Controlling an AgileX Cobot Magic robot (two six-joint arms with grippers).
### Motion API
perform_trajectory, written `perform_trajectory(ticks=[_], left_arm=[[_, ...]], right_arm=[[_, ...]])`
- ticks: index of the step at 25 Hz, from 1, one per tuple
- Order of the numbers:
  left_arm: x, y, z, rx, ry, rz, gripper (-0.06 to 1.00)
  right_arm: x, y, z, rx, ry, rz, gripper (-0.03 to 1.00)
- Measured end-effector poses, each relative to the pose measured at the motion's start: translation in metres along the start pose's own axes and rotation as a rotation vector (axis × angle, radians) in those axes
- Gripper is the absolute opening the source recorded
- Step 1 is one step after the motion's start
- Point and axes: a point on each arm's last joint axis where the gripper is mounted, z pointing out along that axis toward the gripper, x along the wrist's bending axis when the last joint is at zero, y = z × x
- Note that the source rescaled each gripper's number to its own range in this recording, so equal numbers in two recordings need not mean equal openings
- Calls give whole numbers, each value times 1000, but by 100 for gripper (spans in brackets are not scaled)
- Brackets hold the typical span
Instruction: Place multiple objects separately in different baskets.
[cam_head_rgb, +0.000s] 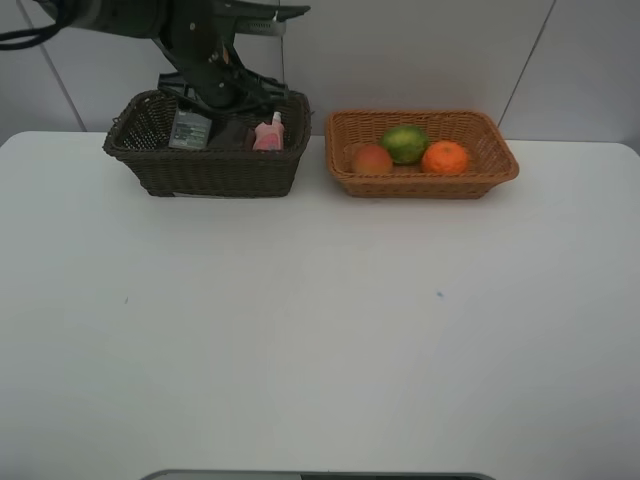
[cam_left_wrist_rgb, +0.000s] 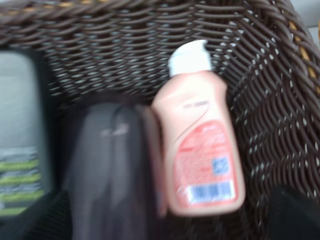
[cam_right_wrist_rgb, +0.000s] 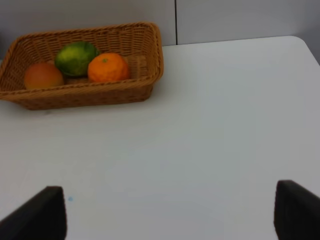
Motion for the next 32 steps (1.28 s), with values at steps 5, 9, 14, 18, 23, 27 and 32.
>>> perform_trajectory(ticks=[5, 9, 14, 18, 23, 27, 32], left_arm=[[13, -10, -52, 15, 21, -7, 98], [31, -32, -95, 11, 27, -25, 98], [64, -70, -143, 33, 65, -90, 98], [94, -99, -184, 63, 137, -155, 98], [106, -135, -234, 55, 157, -182, 98], [106, -167, -269, -2, 86, -221, 98], [107, -213, -309, -101, 0, -217, 98]], right_arm=[[0, 0, 0, 0, 0, 0, 91], [0, 0, 0, 0, 0, 0, 91], [0, 0, 0, 0, 0, 0, 91], [0, 0, 0, 0, 0, 0, 91], [0, 0, 0, 0, 0, 0, 91], [0, 0, 0, 0, 0, 0, 91], [0, 0, 0, 0, 0, 0, 91]])
